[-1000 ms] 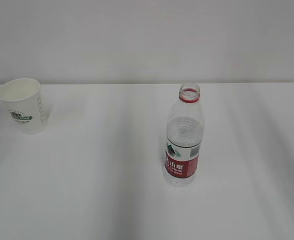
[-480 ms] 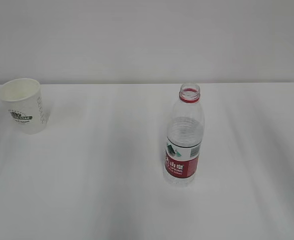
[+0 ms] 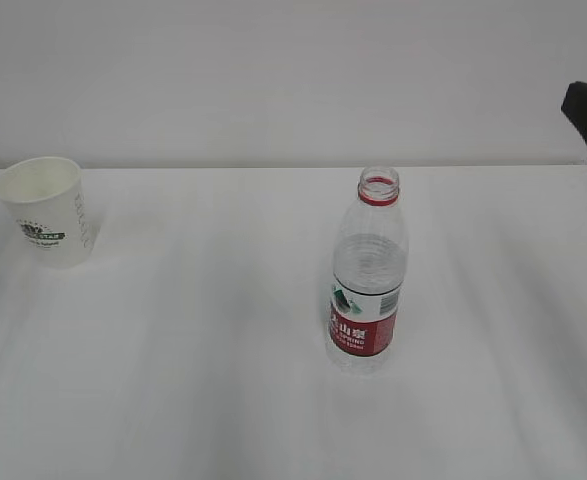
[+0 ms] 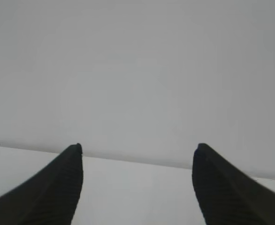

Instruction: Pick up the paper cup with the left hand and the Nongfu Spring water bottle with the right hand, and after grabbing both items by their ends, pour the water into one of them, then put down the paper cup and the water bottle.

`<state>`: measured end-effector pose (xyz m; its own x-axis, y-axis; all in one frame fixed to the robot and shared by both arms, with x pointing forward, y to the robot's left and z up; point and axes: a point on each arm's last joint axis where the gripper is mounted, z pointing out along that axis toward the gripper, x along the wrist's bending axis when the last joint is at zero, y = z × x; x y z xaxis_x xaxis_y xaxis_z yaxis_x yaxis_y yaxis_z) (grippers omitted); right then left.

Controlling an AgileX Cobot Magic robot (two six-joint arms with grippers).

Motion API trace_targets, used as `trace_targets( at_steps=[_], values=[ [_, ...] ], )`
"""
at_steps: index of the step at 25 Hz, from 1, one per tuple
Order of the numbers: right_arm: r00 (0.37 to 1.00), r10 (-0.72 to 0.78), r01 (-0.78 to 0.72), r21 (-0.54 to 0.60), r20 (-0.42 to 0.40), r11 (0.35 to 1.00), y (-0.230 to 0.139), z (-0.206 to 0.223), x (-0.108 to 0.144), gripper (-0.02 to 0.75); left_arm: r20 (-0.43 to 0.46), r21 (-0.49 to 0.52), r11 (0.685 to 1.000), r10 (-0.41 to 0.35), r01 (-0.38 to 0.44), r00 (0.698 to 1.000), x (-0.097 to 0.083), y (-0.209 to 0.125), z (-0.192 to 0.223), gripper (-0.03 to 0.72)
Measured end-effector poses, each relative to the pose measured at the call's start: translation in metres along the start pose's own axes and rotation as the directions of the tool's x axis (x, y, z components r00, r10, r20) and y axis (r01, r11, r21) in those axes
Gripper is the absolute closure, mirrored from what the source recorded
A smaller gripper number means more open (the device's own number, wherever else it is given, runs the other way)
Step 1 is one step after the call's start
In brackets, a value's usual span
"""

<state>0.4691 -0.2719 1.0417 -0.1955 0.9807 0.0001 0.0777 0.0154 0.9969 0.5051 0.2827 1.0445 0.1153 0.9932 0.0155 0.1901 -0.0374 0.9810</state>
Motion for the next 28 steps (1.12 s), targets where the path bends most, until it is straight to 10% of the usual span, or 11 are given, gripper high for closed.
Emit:
trace_targets(
  at_steps=[28],
  values=[
    [0.981,0.026,0.002,0.142,-0.193,0.99,-0.106,-0.027,0.022,0.188,0.069,0.008,0.999,-0.042,0.041,0.997,-0.01,-0.091,-0.016,0.289]
  ],
)
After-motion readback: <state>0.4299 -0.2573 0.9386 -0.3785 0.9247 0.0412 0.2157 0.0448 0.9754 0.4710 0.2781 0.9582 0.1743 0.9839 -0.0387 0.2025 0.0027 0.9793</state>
